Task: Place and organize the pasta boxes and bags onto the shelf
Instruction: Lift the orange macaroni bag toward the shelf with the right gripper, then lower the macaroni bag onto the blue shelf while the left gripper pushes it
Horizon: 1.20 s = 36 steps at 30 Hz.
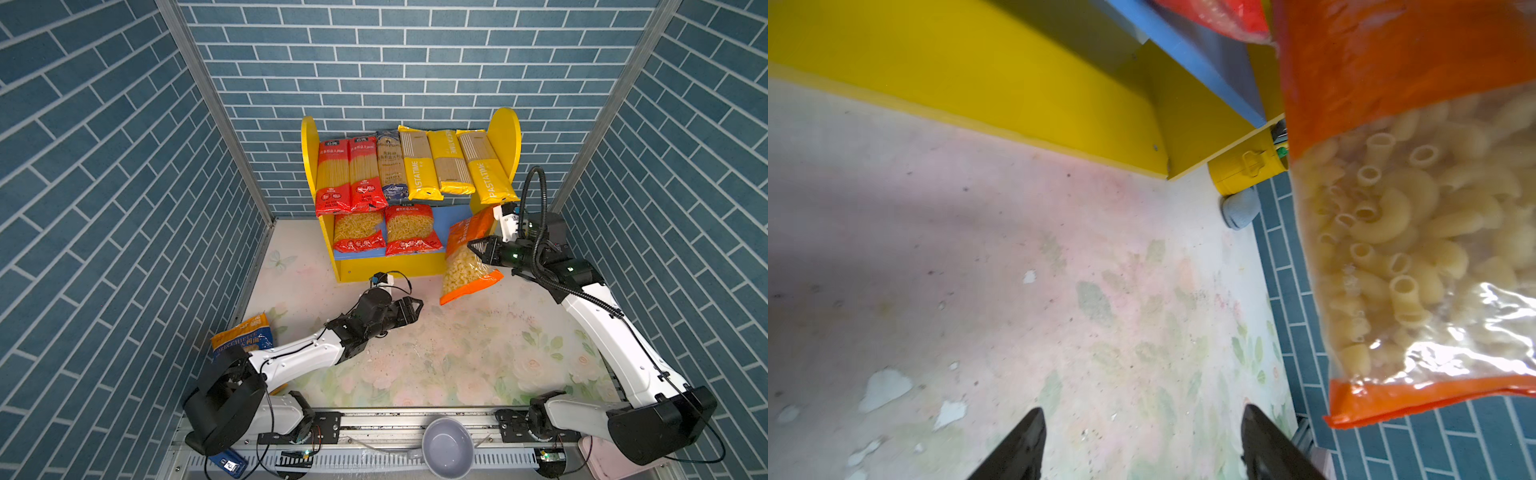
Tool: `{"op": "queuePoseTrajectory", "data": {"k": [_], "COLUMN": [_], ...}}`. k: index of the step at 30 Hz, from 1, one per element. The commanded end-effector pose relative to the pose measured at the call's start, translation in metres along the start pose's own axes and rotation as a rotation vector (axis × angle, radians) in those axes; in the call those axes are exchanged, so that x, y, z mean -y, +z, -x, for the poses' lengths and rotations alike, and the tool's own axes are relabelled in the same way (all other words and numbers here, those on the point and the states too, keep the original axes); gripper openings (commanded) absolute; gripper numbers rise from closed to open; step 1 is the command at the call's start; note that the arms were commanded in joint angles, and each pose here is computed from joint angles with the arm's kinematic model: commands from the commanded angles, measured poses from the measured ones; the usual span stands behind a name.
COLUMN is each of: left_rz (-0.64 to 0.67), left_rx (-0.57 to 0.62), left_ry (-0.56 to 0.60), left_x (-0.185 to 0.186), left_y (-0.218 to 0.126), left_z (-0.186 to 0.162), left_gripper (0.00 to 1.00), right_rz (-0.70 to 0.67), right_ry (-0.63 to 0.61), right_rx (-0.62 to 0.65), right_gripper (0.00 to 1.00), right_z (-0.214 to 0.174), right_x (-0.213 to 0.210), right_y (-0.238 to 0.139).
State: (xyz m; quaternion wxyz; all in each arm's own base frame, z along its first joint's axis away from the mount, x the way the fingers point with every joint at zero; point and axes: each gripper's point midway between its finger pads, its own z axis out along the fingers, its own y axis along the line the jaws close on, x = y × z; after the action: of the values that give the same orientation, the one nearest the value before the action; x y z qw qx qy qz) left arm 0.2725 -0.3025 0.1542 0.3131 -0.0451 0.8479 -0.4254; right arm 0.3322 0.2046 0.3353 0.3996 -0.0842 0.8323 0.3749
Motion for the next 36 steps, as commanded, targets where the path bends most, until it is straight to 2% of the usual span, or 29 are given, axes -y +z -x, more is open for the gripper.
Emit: {"op": "queuePoseTrajectory", "data": {"k": [1, 7, 18, 26, 36], "left_rz": [-0.059, -0.065, -0.060, -0.067, -0.066], "left_rx": [-0.007, -0.029, -0.067, -0.085, -0.120], "left_ry": [0.009, 0.017, 0.033, 0.049, 0.063], "left_x": [0.018, 0.029, 0.035, 0.041, 0.039], "left_y": [0.011, 0.033, 0.067, 0.090, 0.109], "left_z": [0.002, 0.004, 0.003, 0.005, -0.001], "left_gripper": [0.75, 0.75, 0.74, 0.74, 0.74], "right_rz": [0.114, 0.078, 0.083, 0.012, -0.128], "right_ry": [-0.253, -0.322, -0.327, -0.182, 0.012], "right_rx": [0.257, 0.317, 0.392, 0.323, 0.248], "right_gripper": [0.00, 0.00, 0.00, 0.00, 0.00], "right_z": [0.072, 0.077, 0.085, 0.055, 0.020], "right_x": [-0.047, -0.034, -0.009, 0.048, 0.104], "right_y": [-0.023, -0.011, 0.013, 0.042, 0.040]}}
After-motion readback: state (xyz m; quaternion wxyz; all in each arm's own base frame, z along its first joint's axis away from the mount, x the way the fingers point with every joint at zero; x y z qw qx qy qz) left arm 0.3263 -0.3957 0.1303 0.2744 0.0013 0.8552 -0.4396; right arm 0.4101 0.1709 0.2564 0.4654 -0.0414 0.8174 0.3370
